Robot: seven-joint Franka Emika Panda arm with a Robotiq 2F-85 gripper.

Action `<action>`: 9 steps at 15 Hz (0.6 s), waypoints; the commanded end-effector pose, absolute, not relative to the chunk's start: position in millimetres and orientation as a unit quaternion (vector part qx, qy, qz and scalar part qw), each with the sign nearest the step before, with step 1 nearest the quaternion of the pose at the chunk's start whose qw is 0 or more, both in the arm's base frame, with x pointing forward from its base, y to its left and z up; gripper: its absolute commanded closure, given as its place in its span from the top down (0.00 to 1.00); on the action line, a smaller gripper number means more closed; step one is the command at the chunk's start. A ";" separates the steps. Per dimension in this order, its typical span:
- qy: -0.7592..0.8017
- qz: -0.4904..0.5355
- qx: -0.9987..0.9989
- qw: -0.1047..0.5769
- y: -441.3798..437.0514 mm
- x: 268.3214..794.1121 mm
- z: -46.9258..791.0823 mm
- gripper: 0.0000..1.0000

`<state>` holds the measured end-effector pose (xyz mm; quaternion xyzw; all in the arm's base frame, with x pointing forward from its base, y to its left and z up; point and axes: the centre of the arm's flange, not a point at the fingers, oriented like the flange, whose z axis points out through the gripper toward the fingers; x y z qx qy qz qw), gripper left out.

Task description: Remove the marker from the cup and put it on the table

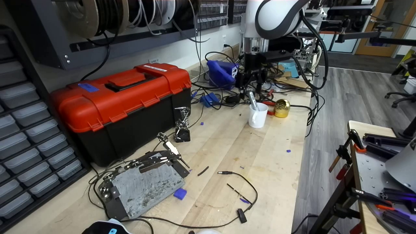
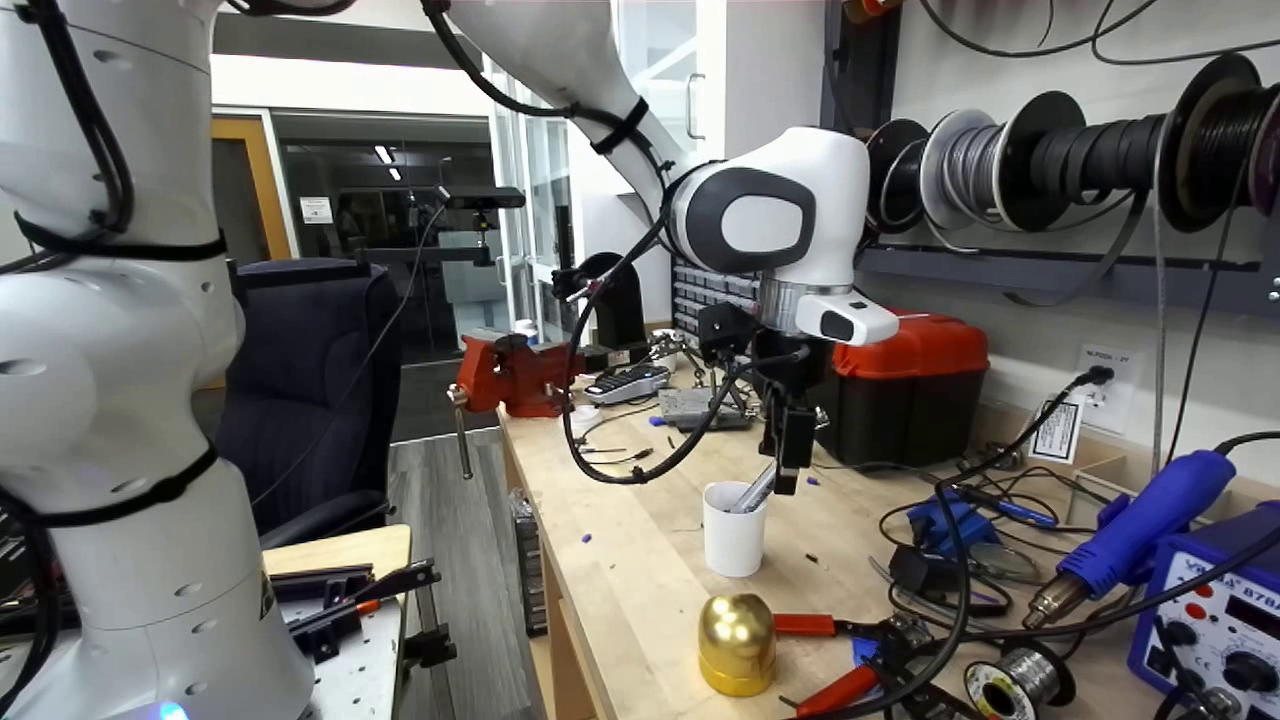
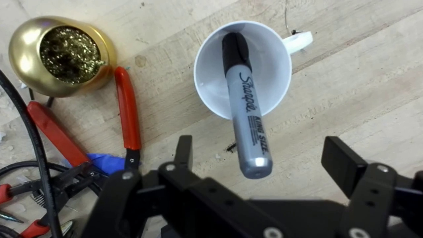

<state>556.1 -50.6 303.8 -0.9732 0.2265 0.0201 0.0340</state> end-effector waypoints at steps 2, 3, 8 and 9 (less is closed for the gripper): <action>0.219 0.039 -0.974 0.044 -57.5 560.0 296.6 1.00; 0.220 0.040 -0.974 0.045 -58.0 559.3 295.3 1.00; 0.221 0.032 -0.973 0.050 -61.1 555.8 299.9 0.52; 0.220 0.031 -0.974 0.050 -61.7 555.7 300.6 0.43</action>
